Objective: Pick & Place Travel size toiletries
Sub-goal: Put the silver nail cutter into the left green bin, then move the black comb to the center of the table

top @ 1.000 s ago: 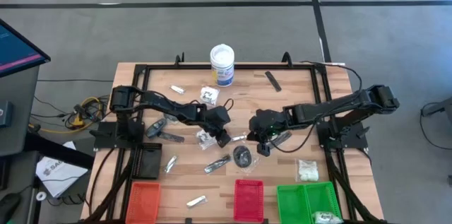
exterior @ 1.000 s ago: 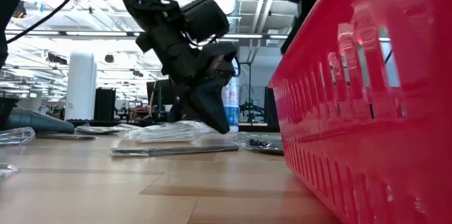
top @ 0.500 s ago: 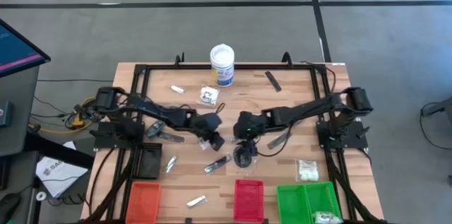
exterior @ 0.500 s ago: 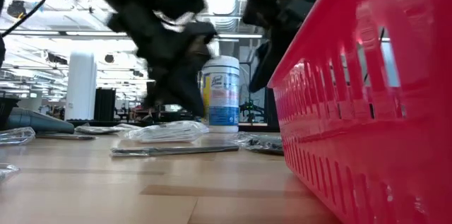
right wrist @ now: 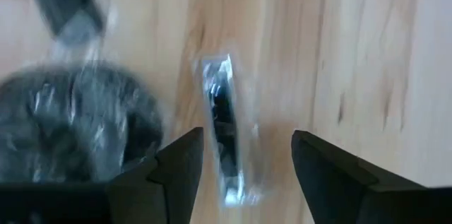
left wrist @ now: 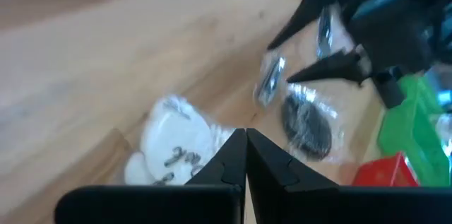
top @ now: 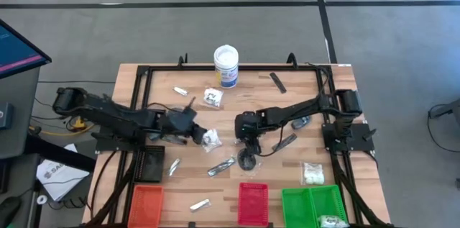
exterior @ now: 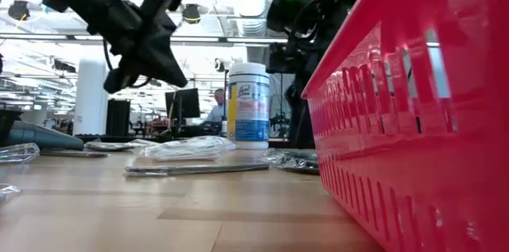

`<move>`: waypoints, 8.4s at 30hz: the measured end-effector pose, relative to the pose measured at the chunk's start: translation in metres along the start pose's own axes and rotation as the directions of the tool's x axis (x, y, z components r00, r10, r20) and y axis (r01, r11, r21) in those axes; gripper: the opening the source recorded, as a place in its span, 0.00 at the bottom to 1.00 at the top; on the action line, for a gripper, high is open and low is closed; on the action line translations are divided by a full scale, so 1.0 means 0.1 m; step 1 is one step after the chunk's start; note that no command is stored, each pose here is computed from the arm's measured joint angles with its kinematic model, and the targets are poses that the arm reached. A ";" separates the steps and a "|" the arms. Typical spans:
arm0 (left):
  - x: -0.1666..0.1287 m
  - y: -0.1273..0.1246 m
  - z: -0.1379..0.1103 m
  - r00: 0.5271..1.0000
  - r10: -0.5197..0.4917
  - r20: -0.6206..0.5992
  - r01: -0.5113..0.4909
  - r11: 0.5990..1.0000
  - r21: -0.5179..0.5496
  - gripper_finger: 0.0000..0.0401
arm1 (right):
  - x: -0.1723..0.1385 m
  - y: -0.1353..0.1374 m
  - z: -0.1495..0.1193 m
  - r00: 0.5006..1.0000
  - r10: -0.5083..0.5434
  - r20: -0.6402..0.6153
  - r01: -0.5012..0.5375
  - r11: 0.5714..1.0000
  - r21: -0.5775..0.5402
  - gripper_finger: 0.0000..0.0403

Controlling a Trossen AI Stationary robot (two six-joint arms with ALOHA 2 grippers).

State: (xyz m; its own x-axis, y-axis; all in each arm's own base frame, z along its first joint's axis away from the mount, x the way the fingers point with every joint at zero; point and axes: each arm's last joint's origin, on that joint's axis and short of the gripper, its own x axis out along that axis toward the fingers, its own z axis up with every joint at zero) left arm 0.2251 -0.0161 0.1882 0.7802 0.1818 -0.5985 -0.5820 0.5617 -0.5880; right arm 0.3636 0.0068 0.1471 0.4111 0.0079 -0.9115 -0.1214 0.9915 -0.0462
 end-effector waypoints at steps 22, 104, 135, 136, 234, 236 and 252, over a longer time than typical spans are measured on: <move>-0.11 -0.07 0.02 0.996 -0.062 0.060 0.062 0.998 -0.004 0.00 | 0.10 0.11 0.09 0.994 0.080 0.077 -0.077 0.996 -0.045 0.46; -0.21 -0.31 -0.17 0.945 -0.309 -0.105 0.324 0.926 0.192 0.00 | -1.72 2.26 -0.73 0.989 -0.054 -0.138 0.146 0.205 0.968 0.10; -0.27 -0.39 -0.27 0.923 -0.359 -0.139 0.381 0.902 0.203 0.00 | -0.80 2.83 -0.79 0.944 0.087 -0.318 0.302 0.164 0.939 0.10; -0.27 -0.39 -0.28 0.921 -0.361 -0.144 0.385 0.901 0.203 0.00 | -0.78 2.82 -0.79 0.942 0.085 -0.325 0.309 0.161 0.937 0.10; -0.12 -0.19 0.16 0.962 -0.268 0.052 0.265 0.963 0.049 0.00 | -1.82 -0.75 -0.88 0.960 -0.278 -0.037 0.125 0.307 0.944 0.00; -0.11 -0.18 0.17 0.964 -0.255 0.071 0.252 0.967 0.047 0.00 | -1.79 -0.99 -0.97 0.966 -0.254 -0.048 0.124 0.293 0.948 0.00; -0.12 -0.19 0.16 0.959 -0.280 0.038 0.276 0.957 0.084 0.00 | -1.09 -1.72 -1.35 0.982 0.014 -0.187 0.185 0.085 0.979 0.00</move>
State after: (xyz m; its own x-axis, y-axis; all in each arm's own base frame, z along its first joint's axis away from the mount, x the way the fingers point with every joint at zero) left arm 0.2309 -0.0155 0.2151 0.9202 0.0481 -0.3885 -0.3224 0.6559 -0.6825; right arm 0.2179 -0.1816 0.1996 0.2334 -0.0022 -0.9724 0.9502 0.2130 0.2276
